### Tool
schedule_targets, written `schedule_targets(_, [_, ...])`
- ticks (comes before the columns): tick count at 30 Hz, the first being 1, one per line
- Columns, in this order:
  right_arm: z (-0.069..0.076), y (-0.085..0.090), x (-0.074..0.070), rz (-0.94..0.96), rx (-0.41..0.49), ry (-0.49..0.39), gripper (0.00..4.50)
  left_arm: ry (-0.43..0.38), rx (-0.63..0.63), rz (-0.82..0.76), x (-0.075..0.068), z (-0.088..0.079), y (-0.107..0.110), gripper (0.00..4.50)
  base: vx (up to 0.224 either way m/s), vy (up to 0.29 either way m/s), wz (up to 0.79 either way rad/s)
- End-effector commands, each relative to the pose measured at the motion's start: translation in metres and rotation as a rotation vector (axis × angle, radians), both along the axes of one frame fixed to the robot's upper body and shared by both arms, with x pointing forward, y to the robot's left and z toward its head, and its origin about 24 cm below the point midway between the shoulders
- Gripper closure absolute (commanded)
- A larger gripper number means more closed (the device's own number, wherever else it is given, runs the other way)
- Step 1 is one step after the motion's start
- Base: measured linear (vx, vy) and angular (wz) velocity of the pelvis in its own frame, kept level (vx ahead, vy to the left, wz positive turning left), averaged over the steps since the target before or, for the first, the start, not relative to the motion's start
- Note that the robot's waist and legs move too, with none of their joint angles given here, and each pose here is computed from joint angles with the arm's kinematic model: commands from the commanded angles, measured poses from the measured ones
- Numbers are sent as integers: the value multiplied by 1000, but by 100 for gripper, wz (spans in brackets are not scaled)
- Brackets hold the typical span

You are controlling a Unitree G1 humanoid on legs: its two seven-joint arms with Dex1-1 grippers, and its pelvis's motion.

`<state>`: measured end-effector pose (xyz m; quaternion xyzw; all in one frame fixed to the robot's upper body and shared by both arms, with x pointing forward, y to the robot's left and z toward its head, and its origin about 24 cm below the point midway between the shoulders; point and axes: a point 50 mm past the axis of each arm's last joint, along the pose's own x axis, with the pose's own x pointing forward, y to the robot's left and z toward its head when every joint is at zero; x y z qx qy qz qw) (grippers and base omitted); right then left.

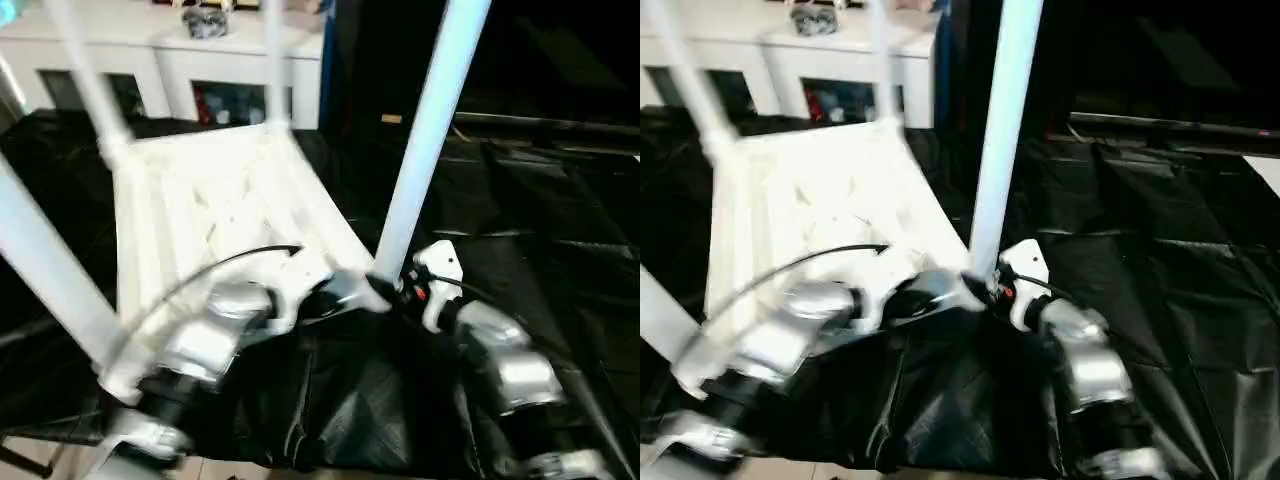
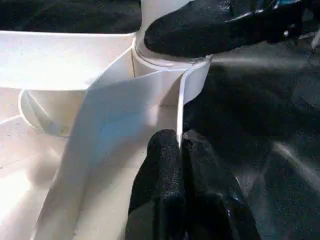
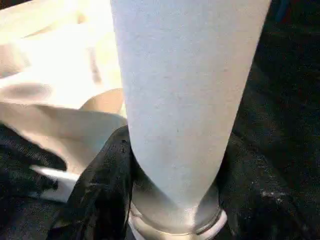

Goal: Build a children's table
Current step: Rotate leg to tighten

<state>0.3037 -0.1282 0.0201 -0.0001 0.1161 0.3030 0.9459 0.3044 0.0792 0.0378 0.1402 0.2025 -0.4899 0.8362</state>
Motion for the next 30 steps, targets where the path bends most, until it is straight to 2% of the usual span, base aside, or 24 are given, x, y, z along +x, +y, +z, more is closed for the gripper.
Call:
schedule_targets(1, [-13, 56, -15, 154, 99, 84, 252, -77, -45, -14, 5, 13, -34, 450, 0, 0, 0])
schedule_targets(2, [-12, 56, -13, 136, 118, 87, 252, -83, -43, -18, 5, 14, -36, 450, 0, 0, 0])
schedule_targets(3, [-12, 56, -13, 133, 122, 88, 196, -84, -43, -19, 5, 14, -36, 450, 0, 0, 0])
schedule_targets(6, [-9, 51, -10, 93, 170, 101, 161, -105, -31, -33, 7, 15, -35, 450, 0, 0, 0])
schedule_targets(9, [-9, 43, -11, 87, 145, 89, 132, -104, -24, -33, 8, 14, -32, 450, 0, 0, 0])
schedule_targets(10, [-7, 32, -9, 66, 101, 59, 127, -102, -21, -35, 8, 13, -30, 450, 0, 0, 0])
schedule_targets(12, [-5, 24, -8, 54, 83, 40, 127, -104, -22, -36, 8, 13, -29, 450, 0, 0, 0])
schedule_targets(13, [1, 8, -5, 35, 71, 10, 127, -100, -29, -38, 7, 13, -28, 450, 0, 0, 0])
schedule_targets(17, [13, -20, -4, 31, 66, -18, 127, -103, -34, -48, 5, 13, -26, 450, 0, 0, 0])
schedule_targets(18, [16, -31, -6, 37, 57, -27, 127, -114, -42, -56, 4, 13, -26, 450, 0, 0, 0])
schedule_targets(19, [17, -33, -6, 39, 55, -28, 127, -114, -43, -57, 4, 13, -26, 450, 0, 0, 0])
schedule_targets(20, [22, -55, -13, 63, 28, -40, 127, -115, -54, -68, 1, 13, -24, 450, 0, 0, 0])
schedule_targets(22, [23, -61, -15, 71, 19, -42, 127, -117, -55, -71, 0, 13, -23, 450, 0, 0, 0])
schedule_targets(23, [26, -74, -20, 80, 17, -31, 127, -117, -72, -80, -3, 14, -22, 450, 0, 0, 0])
schedule_targets(28, [27, -89, -32, 142, -19, -2, 127, -117, -79, -80, -8, 13, -18, 450, 0, 0, 0])
schedule_targets(30, [28, -95, -43, 198, -15, 34, 127, -134, -101, -65, -11, 14, -18, 450, 0, 0, 0])
